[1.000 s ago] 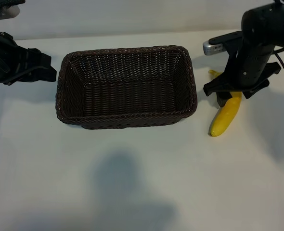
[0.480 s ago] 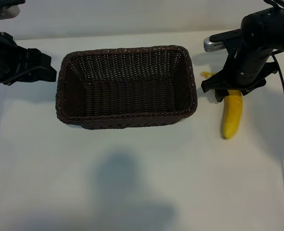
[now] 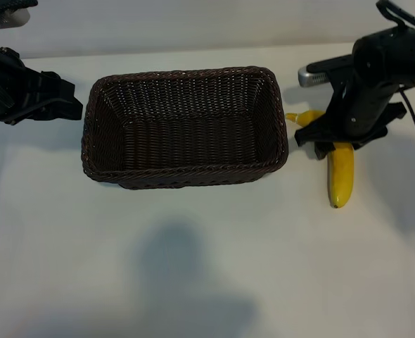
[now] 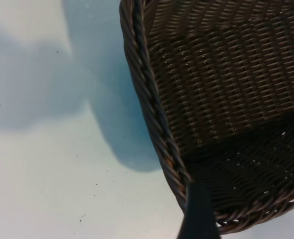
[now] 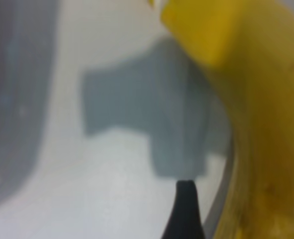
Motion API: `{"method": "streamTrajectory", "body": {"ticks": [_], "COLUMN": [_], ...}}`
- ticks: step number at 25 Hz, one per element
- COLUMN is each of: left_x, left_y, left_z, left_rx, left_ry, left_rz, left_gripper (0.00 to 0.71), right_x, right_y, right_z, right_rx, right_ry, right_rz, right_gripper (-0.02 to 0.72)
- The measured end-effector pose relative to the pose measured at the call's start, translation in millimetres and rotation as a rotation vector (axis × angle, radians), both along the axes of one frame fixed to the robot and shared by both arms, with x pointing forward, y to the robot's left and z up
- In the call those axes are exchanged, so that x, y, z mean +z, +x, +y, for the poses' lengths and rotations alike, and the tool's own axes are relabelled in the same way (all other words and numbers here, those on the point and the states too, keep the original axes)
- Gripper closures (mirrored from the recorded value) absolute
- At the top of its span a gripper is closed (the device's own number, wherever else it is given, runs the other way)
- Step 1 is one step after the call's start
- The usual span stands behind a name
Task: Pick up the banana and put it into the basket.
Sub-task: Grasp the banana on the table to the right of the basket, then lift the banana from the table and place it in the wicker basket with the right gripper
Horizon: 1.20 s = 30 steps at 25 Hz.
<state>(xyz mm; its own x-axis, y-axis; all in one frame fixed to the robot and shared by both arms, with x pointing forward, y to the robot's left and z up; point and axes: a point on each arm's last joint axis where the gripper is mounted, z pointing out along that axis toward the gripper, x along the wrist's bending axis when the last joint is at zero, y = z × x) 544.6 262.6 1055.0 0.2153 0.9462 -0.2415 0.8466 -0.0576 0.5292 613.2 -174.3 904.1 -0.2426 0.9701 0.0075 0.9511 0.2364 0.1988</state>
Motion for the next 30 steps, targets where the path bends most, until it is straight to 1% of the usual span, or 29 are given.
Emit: {"method": "streamTrajectory", "body": {"ticks": [2, 4, 5, 8, 13, 26, 30], "left_x": [0.0, 0.0, 0.0, 0.0, 0.0, 0.0, 0.0], "left_y": [0.0, 0.0, 0.0, 0.0, -0.1, -0.1, -0.1], "left_z": [0.0, 0.0, 0.0, 0.0, 0.0, 0.0, 0.0], "left_rx": [-0.001, -0.001, -0.001, -0.001, -0.001, -0.006, -0.006], "left_ry": [0.000, 0.000, 0.000, 0.000, 0.000, 0.003, 0.003], "left_rz": [0.000, 0.000, 0.000, 0.000, 0.001, -0.001, -0.001], "left_gripper": [0.167, 0.167, 0.167, 0.167, 0.167, 0.167, 0.167], "right_x": [-3.8, -5.2, -5.4, -5.3, -5.3, -5.0, 1.3], "right_y": [-2.1, -2.1, -2.0, -1.6, -1.3, -1.5, -2.0], "right_z": [-0.7, -0.7, -0.7, -0.9, -1.9, -2.4, -2.6], "right_rx": [0.000, 0.000, -0.001, -0.018, -0.052, -0.057, -0.056], "right_ry": [-0.004, -0.004, -0.004, -0.003, -0.007, -0.012, -0.009], "right_rz": [0.011, 0.013, 0.012, 0.008, 0.006, 0.007, -0.003], "right_gripper": [0.112, 0.140, 0.163, 0.288, 0.287, 0.287, 0.287]}}
